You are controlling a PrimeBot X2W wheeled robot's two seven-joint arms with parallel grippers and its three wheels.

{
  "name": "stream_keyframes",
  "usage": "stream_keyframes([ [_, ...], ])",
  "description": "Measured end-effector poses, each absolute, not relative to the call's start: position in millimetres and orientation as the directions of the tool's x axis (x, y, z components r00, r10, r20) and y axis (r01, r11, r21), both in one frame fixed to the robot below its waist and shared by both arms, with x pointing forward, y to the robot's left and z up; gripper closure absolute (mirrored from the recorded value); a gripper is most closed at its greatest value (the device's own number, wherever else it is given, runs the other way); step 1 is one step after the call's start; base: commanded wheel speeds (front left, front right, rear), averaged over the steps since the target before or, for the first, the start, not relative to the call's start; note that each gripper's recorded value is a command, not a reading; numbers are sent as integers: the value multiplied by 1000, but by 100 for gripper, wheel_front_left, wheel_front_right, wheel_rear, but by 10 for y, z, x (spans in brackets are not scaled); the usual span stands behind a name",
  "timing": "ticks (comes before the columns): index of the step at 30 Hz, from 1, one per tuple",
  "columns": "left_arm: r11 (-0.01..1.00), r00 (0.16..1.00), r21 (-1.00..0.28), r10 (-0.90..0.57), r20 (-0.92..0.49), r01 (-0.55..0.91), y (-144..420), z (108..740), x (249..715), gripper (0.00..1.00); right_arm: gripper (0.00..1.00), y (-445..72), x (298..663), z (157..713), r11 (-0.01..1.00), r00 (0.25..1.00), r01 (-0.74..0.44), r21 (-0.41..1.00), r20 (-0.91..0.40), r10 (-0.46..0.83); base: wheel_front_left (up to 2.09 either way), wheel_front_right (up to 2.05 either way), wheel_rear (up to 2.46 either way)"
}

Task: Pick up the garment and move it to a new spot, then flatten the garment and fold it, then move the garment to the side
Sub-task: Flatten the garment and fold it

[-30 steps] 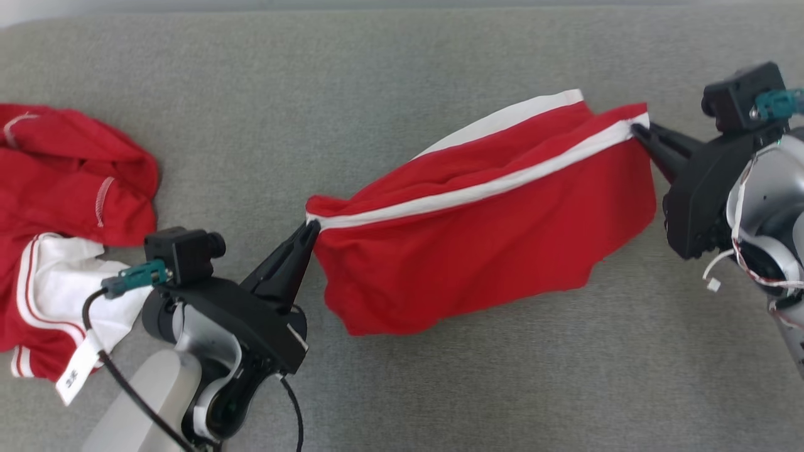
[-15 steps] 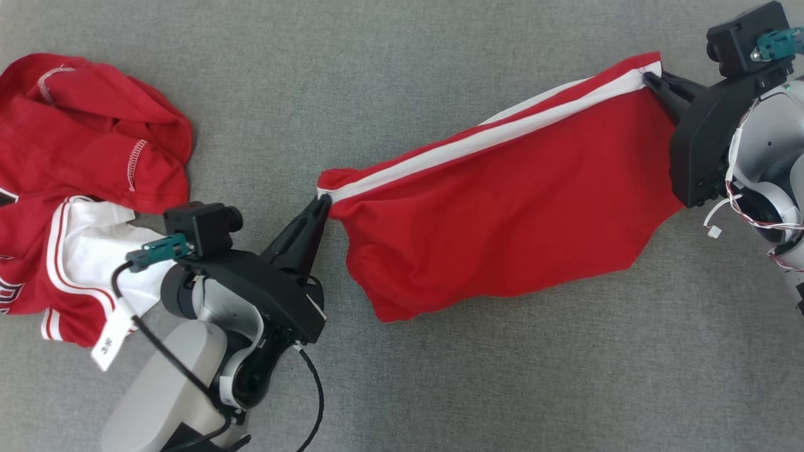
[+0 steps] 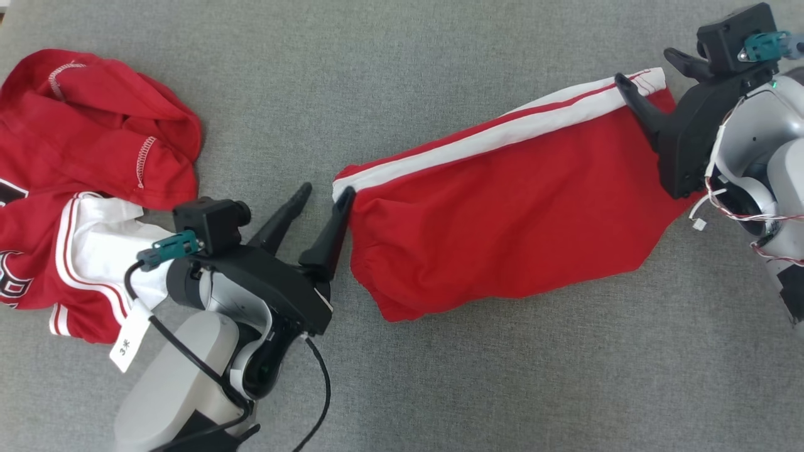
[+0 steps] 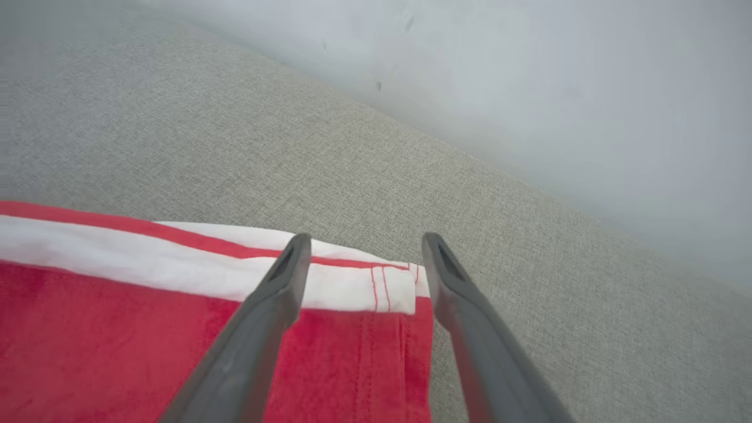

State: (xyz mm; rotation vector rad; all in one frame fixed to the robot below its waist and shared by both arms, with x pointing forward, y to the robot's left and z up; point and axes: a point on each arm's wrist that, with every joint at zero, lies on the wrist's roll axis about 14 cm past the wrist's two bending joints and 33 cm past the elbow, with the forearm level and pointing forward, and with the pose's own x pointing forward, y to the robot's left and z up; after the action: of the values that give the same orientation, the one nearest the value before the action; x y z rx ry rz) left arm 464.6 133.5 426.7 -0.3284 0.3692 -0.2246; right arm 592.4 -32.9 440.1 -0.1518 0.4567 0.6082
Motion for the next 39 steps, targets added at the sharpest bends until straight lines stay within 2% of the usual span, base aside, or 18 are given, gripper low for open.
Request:
stream_keyframes([
  [7,937,952,-313,-228,-204,157,1437,4518,4749,0,0,-288,5989,4656,814,771,-580,-37,-347,534,0,0,0],
  [13,961,983,-216,-183,-33,171,1566,4908,4790,0,0,-270,6001,5144,830,825,-557,-30,-137,548,0,0,0],
  [15,968,986,-190,-167,12,167,1627,5025,4771,0,0,-308,5952,5276,855,853,-519,-5,-61,518,0,0,0],
  [27,997,997,-28,-68,20,69,1976,5064,4157,0,0,-735,5072,5378,947,947,-301,113,155,283,0,0,0],
  [35,997,988,8,-73,134,73,1925,5389,3743,0,0,-1013,4420,5308,966,972,-216,140,129,198,0,0,0],
  [39,997,992,-12,-74,101,75,1859,5248,3489,0,0,-1239,4171,5324,977,982,-152,151,133,133,0,0,0],
])
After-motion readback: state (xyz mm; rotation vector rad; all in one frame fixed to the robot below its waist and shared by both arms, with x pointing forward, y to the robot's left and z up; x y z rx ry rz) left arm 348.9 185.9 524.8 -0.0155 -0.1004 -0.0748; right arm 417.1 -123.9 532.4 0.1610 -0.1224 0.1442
